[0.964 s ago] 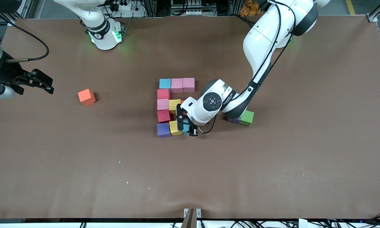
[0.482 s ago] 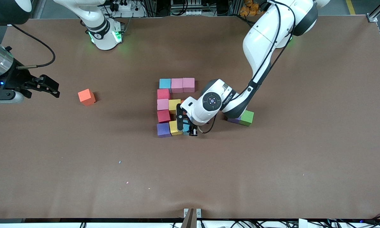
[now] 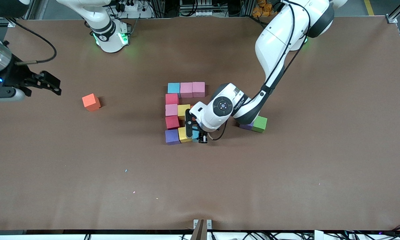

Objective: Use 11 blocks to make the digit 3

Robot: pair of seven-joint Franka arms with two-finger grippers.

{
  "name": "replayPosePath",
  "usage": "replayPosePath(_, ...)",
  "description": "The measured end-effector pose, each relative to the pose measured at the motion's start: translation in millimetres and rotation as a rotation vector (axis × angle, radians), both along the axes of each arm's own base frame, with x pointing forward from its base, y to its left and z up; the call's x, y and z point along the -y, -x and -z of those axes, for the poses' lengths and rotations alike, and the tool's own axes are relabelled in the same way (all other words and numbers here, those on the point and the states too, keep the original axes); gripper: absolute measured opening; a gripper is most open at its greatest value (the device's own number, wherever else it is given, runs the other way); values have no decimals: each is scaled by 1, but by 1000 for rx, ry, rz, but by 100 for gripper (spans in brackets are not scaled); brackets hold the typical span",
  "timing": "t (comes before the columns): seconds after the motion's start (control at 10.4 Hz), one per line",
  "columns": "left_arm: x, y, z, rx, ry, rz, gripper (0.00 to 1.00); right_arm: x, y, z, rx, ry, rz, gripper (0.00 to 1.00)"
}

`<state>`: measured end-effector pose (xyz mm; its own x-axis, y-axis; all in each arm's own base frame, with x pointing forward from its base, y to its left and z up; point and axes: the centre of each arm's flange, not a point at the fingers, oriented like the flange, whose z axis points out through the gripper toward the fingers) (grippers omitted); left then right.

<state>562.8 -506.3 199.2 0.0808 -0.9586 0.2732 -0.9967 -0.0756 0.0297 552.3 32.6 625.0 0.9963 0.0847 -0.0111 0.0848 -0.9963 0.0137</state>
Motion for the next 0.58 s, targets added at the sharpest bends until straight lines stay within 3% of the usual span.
replayPosePath(0.19,3,5,17,-12,3,-38,95,24,0,-4,13,-18,-4,100)
replayPosePath(0.29,4,5,17,-10,6,-43,100,37,-1,-4,20,-51,12,100)
replayPosePath(0.58,7,0,4,5,19,-45,100,77,10,-20,55,-86,-5,100)
